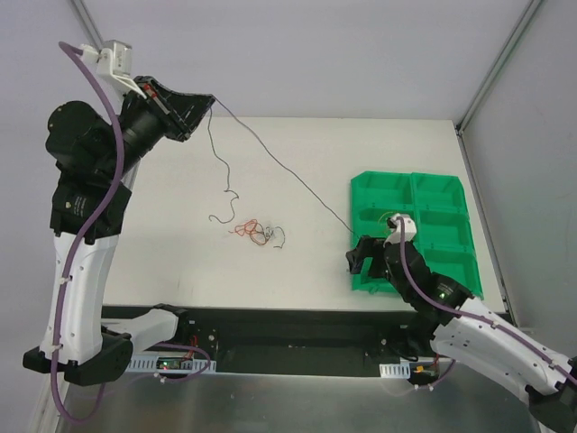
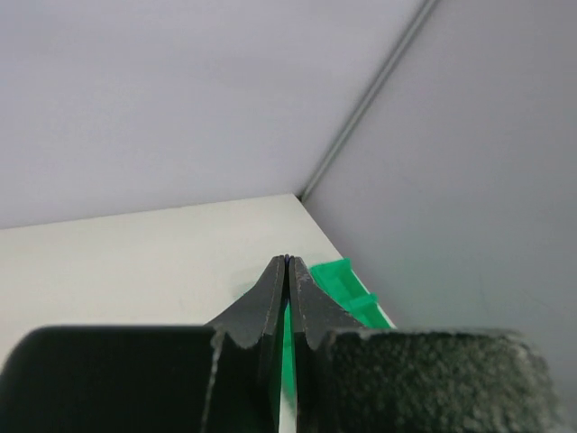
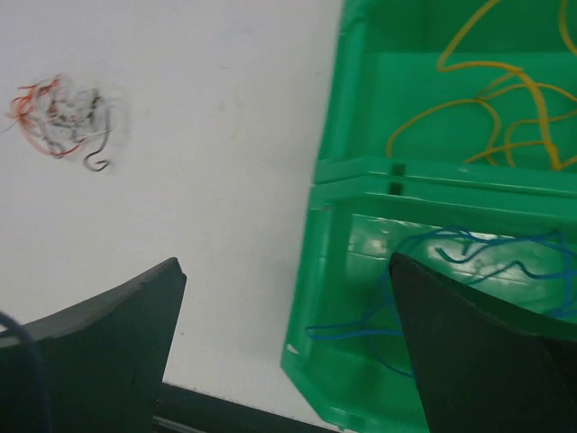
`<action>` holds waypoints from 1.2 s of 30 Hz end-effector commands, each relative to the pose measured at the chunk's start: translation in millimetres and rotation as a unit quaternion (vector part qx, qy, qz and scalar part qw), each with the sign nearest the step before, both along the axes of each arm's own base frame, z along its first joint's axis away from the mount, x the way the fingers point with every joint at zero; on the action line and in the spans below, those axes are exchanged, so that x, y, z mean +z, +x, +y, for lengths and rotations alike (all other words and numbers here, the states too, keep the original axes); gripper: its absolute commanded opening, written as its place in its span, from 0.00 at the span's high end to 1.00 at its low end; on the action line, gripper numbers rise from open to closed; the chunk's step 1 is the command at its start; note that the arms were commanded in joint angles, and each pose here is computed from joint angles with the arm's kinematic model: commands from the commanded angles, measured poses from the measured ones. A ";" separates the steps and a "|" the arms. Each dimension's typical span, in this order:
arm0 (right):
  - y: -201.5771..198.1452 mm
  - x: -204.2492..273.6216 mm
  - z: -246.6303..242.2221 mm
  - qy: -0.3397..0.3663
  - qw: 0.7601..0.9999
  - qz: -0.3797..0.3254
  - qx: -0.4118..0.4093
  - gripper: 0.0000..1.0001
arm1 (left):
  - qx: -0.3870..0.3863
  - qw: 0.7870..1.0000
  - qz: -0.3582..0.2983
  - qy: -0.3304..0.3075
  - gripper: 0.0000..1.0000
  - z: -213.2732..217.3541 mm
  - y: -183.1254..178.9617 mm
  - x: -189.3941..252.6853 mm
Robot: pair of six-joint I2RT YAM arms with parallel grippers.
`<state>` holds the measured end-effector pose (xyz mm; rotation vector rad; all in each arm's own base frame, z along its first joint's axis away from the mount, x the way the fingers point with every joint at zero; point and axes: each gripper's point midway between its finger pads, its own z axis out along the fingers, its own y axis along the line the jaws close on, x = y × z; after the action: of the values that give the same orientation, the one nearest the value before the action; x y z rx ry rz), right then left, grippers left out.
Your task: Untangle the cables
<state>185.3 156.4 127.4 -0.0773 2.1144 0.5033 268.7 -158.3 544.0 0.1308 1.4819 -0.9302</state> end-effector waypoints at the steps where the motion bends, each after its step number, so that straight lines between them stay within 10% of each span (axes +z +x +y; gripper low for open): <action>1: 10.0 -2.2 -47.9 -0.033 0.991 0.003 -0.129 0.00 | 0.120 0.993 -0.005 0.001 1.00 37.9 20.5 9.8; 20: -23.7 110.4 -67.0 0.157 0.964 -0.211 -0.050 0.00 | 0.355 0.928 0.052 0.100 1.00 130.0 67.7 -26.2; 32: -16.1 126.9 -94.1 0.045 0.974 -0.204 -0.090 0.00 | 0.315 0.939 0.098 0.096 1.00 134.6 78.9 -53.9; 36: -22.5 123.1 -160.0 0.029 0.951 -0.182 -0.249 0.01 | 0.392 0.908 0.110 0.100 1.00 179.0 77.4 -53.5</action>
<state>169.3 61.7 247.3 0.1106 1.6898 0.4512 353.8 -12.8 471.6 -0.3381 1.6986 -0.2359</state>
